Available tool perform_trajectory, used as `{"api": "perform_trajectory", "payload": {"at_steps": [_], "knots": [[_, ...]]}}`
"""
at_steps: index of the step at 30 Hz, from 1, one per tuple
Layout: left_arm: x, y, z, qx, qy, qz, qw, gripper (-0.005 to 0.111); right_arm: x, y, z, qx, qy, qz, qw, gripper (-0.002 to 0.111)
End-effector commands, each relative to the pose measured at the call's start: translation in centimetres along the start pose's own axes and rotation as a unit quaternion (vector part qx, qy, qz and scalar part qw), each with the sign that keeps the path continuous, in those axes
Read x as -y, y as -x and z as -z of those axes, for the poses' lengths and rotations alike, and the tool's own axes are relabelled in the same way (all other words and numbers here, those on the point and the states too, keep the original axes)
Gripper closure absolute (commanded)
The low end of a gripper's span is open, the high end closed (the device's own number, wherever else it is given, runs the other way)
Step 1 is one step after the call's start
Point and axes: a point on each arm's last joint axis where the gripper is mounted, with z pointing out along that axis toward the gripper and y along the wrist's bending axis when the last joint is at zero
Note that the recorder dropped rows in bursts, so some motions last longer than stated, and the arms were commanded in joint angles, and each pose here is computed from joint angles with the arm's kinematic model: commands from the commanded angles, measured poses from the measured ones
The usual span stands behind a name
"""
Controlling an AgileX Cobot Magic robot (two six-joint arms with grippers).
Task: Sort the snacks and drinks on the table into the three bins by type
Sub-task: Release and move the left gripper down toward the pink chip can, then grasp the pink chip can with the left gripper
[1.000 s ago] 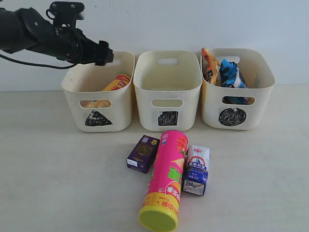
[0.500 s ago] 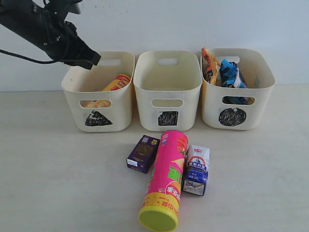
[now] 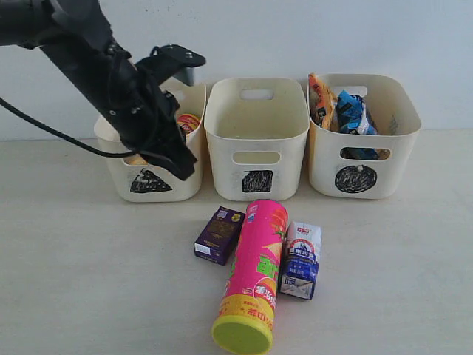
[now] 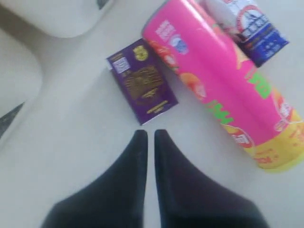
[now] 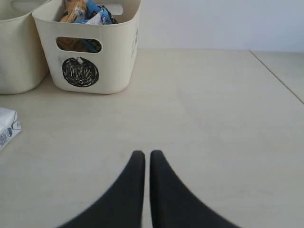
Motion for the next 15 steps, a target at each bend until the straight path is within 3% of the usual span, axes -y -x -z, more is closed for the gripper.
{"api": "perform_trajectory", "payload": {"at_steps": [1,10,15], "knots": [[3.4,1.1,-0.3,-0.006,-0.019,0.006,1.000,0.103,0.0,0.0,0.0,0.006,0.000,-0.001,1.000,0.107],[8.7,2.0,-2.5,-0.057,0.032,0.017,0.998,0.103,0.0,0.0,0.0,0.006,0.000,-0.001,1.000,0.107],[10.7,2.3,-3.7,-0.065,0.026,0.033,0.997,0.103,0.0,0.0,0.0,0.006,0.000,-0.001,1.000,0.107]]}}
